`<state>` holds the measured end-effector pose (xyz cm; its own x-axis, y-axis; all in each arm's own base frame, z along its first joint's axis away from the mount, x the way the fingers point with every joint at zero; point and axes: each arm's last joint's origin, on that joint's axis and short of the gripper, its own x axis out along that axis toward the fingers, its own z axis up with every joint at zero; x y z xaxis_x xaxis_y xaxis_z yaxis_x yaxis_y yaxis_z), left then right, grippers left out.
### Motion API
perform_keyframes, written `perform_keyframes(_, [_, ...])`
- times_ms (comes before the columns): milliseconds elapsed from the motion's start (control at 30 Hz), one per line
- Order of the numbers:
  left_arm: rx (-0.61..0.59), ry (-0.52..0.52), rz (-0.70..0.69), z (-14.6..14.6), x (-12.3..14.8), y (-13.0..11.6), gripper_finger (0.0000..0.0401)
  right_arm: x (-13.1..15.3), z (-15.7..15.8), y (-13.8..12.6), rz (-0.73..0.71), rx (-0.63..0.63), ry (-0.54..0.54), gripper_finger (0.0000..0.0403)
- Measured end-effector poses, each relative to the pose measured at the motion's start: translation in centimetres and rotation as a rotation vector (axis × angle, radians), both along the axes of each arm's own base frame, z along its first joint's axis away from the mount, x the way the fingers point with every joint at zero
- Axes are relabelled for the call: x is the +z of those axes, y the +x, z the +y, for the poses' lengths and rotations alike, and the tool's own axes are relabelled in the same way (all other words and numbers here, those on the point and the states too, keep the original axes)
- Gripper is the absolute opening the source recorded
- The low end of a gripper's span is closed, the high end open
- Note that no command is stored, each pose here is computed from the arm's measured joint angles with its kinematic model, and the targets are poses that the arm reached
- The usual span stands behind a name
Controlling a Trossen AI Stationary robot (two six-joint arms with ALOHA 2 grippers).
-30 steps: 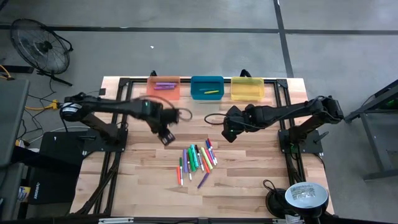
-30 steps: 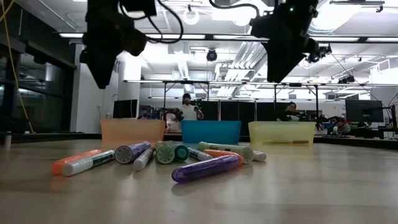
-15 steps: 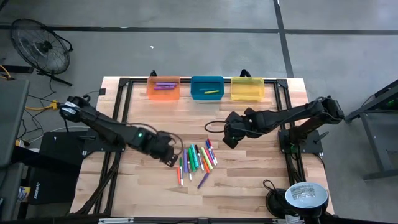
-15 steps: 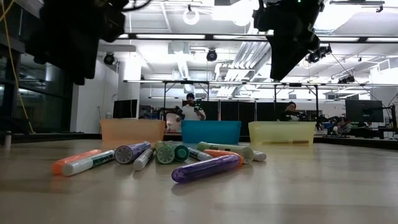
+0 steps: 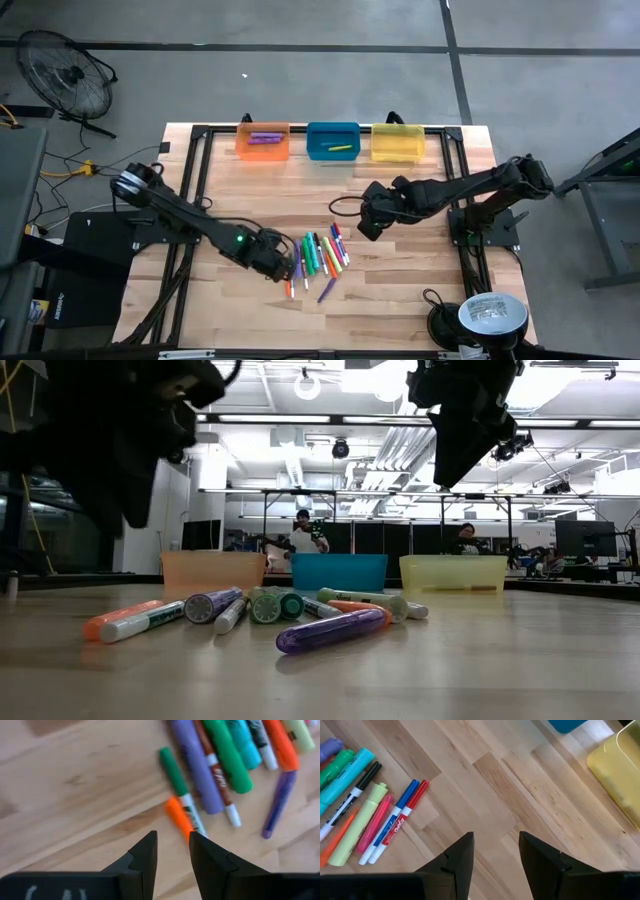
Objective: Pick & Place Markers
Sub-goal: Put the left orange pen into the blue bin
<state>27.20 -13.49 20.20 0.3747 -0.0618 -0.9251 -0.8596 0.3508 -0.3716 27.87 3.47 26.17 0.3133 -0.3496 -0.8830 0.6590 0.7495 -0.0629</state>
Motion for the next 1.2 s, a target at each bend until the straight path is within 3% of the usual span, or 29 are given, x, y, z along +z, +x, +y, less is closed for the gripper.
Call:
perform_keyframes(367, [-0.047, -0.021, 0.055, -1.0, -3.3, 1.5, 0.0111, 0.0, 0.9, 0.1, -0.041, -0.027, 0.074, 0.0146])
perform_keyframes(600, [-0.045, -0.044, 0.019, -1.4, -4.0, 2.3, 0.0111, 0.0, 1.1, 0.1, -0.041, -0.015, 0.072, 0.0146])
perform_keyframes(1200, [0.134, -0.085, 0.029, -1.3, -4.0, 2.3, 0.0111, 0.0, 1.1, 0.1, 0.017, 0.138, 0.01, 0.0146])
